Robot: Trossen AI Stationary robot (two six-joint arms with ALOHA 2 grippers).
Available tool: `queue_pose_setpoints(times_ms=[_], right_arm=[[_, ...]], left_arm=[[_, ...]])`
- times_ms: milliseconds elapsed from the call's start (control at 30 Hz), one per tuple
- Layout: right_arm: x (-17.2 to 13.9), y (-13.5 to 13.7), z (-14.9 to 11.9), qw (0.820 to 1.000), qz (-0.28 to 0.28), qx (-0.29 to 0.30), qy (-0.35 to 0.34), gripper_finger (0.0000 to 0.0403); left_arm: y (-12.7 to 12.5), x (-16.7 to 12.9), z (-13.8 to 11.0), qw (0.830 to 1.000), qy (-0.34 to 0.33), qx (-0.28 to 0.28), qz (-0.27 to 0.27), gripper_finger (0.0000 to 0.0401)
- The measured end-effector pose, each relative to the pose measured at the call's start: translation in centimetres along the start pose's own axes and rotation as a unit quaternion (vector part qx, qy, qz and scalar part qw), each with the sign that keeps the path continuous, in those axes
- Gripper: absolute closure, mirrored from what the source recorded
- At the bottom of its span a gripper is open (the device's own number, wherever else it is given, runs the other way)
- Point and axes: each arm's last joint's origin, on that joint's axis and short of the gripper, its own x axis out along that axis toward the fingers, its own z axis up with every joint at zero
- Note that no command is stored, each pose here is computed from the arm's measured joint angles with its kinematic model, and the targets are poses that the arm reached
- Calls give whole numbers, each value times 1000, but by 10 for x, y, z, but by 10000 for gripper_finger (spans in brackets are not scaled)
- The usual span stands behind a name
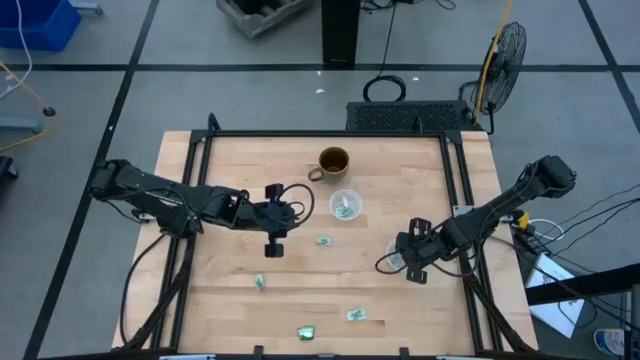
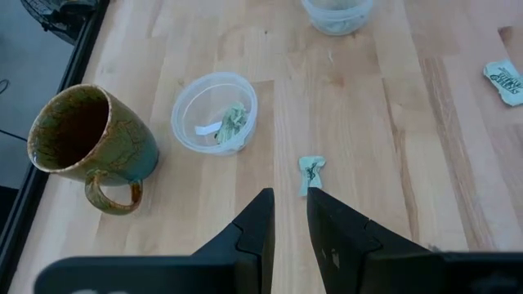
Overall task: Pick and place items into bin
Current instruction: Put the stevia packet into the top transparent bin
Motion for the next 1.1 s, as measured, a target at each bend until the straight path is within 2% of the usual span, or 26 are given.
queue_pose_setpoints(times_ms=[167,300,500,633,867,1100], right_arm=[[0,0,1,1000,-10,-2,-11,310],[0,0,3,1000,-10,-7,-25,290],[-9,1,2,999,35,0,-18,287],[-19,-3,3,998,46,15,-49,296],[-35,-14,10,990,21,18,-136,307],[-44,-16,22,971,-29,-42,-233,308]], left_arm=[[0,0,0,1000,0,-1,0,320],[0,0,0,999,0,-33,0,320],[0,5,-1,996,7,-91,2,320],[-4,25,-4,994,36,-103,9,320],[-20,80,-21,993,112,31,-7,320],[-34,128,-32,990,117,76,-11,320]])
